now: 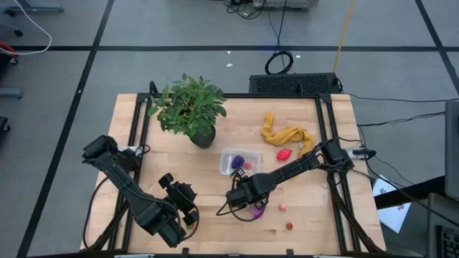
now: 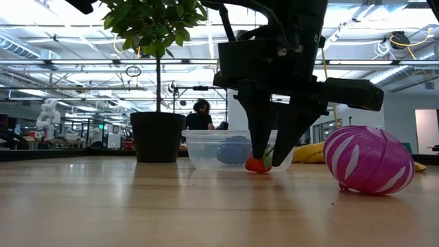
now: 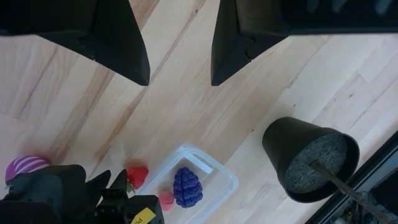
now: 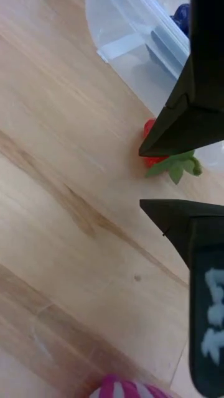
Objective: Pick and placing Produce into tupperware
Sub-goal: Put the middle strawberry into the bin
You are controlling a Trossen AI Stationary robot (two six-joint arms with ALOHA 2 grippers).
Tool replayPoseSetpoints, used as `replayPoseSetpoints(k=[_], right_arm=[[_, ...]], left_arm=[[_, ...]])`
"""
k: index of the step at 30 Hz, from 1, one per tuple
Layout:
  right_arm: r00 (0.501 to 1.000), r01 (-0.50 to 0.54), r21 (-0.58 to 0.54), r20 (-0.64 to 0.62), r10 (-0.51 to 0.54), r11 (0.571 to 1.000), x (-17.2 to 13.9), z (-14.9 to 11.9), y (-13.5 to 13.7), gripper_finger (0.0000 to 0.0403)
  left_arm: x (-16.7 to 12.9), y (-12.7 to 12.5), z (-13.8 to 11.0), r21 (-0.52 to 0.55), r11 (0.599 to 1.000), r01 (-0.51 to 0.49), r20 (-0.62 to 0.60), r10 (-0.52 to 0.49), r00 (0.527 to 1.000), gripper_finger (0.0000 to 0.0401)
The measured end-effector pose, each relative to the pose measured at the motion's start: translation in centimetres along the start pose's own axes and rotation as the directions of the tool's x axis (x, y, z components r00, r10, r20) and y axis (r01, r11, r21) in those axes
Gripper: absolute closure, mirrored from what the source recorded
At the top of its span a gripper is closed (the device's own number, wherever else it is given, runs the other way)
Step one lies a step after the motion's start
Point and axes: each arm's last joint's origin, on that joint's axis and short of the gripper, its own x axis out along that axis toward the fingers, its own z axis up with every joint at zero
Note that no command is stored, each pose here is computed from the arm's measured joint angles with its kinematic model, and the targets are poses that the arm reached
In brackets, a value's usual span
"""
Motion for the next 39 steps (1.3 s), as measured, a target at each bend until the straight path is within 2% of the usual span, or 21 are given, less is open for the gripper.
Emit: replayPoseSetpoints(k=[2,8,34,39], right_arm=[[1.000,0.007,-0.004,-0.003,-0.007,1.000,0.0,0.0,0.1,0.0293],[0.992,0.115,-0.069,-0.045,-0.118,0.991,-0.3,0.2,0.7,0.0293],[0.990,0.104,-0.041,-0.089,-0.107,0.994,-0.6,-0.2,1.3,0.0293],[0.987,0.147,-0.021,-0.064,-0.148,0.989,-1.9,-0.3,0.9,0.0293]], left_arm=[[0.0,0.0,0.0,0.001,1.000,0.000,0.000,0.000,1.000,0.0224],[0.0,0.0,0.0,0.002,1.000,-0.002,0.007,0.002,1.000,0.0224],[0.0,-0.1,0.0,-0.003,1.000,0.003,0.008,-0.003,1.000,0.0224],[0.0,-0.1,0.0,-0.003,1.000,0.003,0.009,-0.003,1.000,0.0224]])
